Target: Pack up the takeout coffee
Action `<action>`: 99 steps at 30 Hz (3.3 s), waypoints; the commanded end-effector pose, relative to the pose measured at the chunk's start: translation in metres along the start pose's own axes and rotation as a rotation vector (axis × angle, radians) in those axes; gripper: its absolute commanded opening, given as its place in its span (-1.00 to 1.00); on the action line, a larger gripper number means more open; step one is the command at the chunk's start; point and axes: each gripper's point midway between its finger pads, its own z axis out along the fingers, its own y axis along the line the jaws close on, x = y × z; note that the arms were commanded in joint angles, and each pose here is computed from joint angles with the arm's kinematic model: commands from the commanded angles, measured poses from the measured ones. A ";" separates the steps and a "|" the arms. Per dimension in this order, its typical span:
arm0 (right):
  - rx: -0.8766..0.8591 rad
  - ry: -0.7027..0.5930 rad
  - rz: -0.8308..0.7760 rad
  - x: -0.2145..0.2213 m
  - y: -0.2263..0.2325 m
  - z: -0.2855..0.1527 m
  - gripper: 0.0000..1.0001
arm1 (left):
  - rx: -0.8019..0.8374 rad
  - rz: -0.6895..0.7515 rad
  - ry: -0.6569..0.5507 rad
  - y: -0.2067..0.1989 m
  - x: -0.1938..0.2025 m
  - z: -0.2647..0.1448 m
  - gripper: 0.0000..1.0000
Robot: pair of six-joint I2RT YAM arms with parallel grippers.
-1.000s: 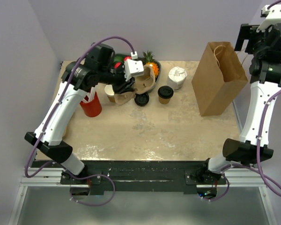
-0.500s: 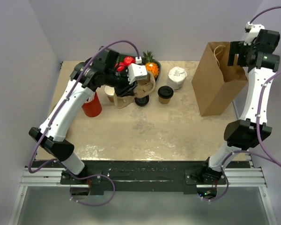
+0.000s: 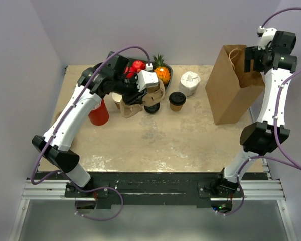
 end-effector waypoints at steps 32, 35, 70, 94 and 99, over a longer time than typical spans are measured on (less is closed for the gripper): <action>-0.045 -0.056 -0.024 -0.010 -0.003 0.000 -0.82 | -0.015 0.047 -0.012 0.002 -0.008 0.005 -1.00; -0.039 -0.083 -0.027 -0.016 -0.003 -0.010 -0.99 | -0.025 0.052 -0.026 0.004 -0.012 0.004 -1.00; -0.480 -0.258 -0.460 0.088 0.148 -0.187 -1.00 | -0.198 0.748 -0.855 -0.071 -0.242 -0.029 -1.00; -0.577 -0.251 -0.315 0.094 0.166 -0.206 -1.00 | -0.173 0.979 -0.961 -0.137 -0.212 0.018 -1.00; -0.585 -0.272 -0.323 0.088 0.167 -0.210 -1.00 | -0.133 0.978 -0.873 -0.138 -0.200 0.040 -1.00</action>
